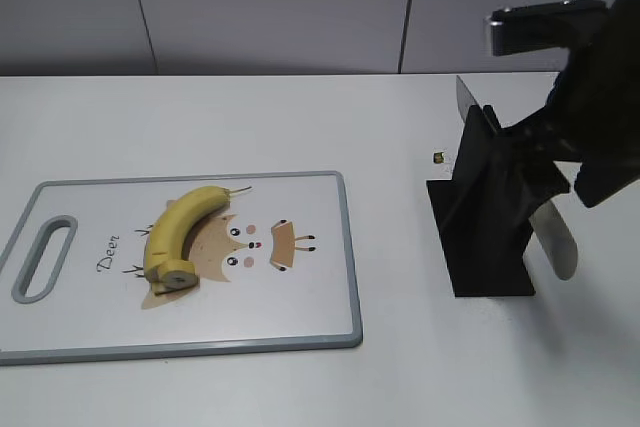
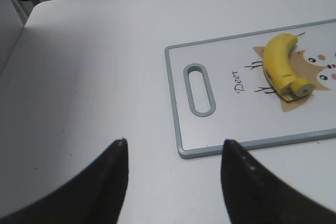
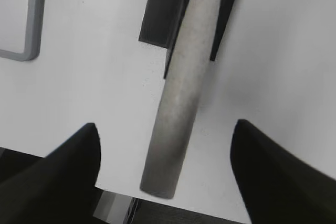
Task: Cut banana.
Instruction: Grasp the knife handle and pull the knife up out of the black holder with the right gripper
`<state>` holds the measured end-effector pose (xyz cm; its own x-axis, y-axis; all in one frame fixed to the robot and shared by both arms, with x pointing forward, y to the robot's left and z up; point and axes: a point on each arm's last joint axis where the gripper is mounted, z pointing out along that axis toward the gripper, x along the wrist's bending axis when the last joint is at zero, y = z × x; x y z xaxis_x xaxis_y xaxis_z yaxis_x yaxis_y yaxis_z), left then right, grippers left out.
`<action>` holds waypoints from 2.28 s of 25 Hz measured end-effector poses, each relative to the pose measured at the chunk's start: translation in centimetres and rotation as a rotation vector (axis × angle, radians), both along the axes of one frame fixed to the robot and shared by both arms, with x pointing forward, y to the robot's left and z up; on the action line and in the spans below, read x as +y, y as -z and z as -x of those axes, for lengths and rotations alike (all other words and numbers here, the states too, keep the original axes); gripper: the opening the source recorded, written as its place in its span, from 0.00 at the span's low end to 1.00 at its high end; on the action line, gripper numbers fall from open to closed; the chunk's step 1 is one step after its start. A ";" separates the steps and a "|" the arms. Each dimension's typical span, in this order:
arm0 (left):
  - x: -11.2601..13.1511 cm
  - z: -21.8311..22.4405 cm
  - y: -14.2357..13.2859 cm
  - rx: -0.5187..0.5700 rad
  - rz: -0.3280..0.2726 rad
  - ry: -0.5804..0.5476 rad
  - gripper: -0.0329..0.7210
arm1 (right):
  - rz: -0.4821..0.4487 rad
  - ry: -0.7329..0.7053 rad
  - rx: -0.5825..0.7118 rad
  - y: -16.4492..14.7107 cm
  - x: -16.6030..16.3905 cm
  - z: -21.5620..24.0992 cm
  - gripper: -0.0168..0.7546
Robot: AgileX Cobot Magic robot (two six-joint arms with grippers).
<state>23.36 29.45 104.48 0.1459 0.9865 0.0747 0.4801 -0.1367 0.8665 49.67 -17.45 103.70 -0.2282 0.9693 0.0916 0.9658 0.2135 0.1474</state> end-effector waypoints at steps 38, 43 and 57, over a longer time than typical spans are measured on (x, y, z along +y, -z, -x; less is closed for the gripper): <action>0.0 0.0 0.0 0.000 0.001 0.000 0.77 | 0.075 0.098 0.104 2.8 0.2 -1.1 0.24; 0.0 0.0 0.0 0.000 0.001 0.000 0.77 | 0.039 0.107 0.035 0.5 -0.3 -0.2 0.24; 0.0 0.0 0.0 0.000 0.001 0.000 0.77 | -0.035 0.116 -0.110 -4.0 -1.3 2.1 0.23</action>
